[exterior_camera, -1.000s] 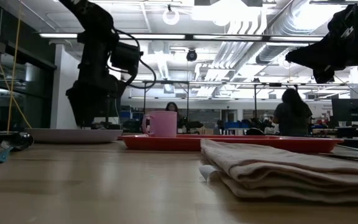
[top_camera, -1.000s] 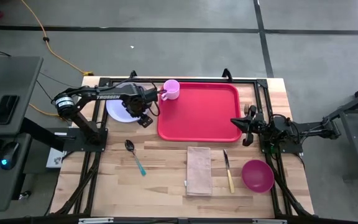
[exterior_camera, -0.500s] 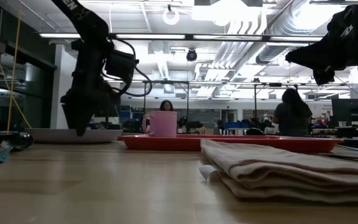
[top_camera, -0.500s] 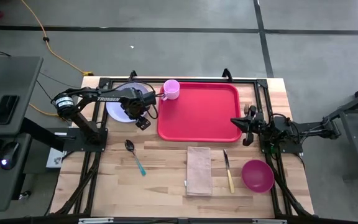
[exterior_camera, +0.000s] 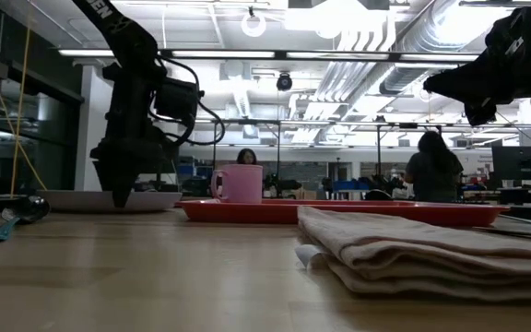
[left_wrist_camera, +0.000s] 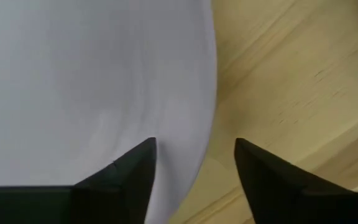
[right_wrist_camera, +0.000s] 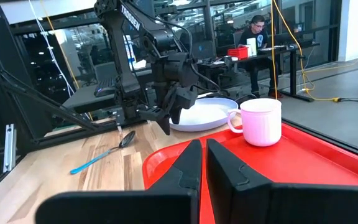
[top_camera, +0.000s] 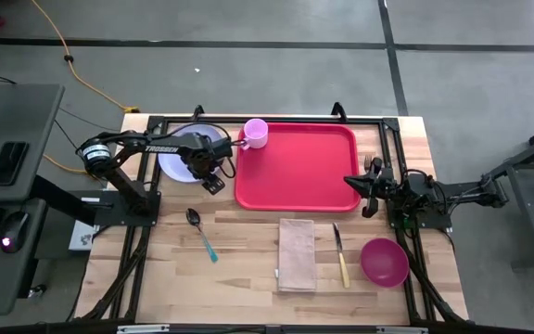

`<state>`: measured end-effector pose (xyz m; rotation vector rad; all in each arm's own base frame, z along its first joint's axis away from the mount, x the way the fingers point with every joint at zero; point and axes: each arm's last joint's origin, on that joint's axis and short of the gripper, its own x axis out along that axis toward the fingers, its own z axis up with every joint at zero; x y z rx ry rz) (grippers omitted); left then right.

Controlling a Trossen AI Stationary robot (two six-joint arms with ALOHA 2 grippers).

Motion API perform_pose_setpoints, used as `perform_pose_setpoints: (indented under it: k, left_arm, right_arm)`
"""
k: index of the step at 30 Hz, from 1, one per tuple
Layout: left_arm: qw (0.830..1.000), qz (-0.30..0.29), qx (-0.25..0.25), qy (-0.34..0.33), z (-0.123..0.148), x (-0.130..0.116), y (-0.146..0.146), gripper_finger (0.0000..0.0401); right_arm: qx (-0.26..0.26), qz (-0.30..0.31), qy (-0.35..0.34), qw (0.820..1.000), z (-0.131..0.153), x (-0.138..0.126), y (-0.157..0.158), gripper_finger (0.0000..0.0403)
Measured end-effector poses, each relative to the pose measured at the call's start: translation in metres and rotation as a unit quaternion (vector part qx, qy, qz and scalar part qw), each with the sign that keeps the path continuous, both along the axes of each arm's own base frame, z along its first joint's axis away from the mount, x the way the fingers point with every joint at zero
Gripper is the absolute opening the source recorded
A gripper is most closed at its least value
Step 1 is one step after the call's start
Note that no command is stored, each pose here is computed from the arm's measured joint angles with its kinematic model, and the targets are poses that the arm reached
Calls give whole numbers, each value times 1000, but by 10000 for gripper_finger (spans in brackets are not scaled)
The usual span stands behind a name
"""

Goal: Set up tray
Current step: Put the blue plate below the pink mug on the red serving tray

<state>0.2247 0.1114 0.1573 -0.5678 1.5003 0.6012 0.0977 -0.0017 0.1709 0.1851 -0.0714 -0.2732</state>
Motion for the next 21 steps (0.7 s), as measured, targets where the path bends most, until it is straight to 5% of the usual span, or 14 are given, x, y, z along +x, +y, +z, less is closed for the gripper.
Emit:
perform_pose_setpoints:
  k: [14, 21]
  left_arm:
    - [1000, -20, 16, 0, 2, 1, 1, 21]
    - [1000, -17, 22, 3, 2, 1, 1, 24]
  right_arm:
    - [-13, -4, 5, 1000, 0, 0, 0, 0]
    - [-11, -4, 5, 1000, 0, 0, 0, 0]
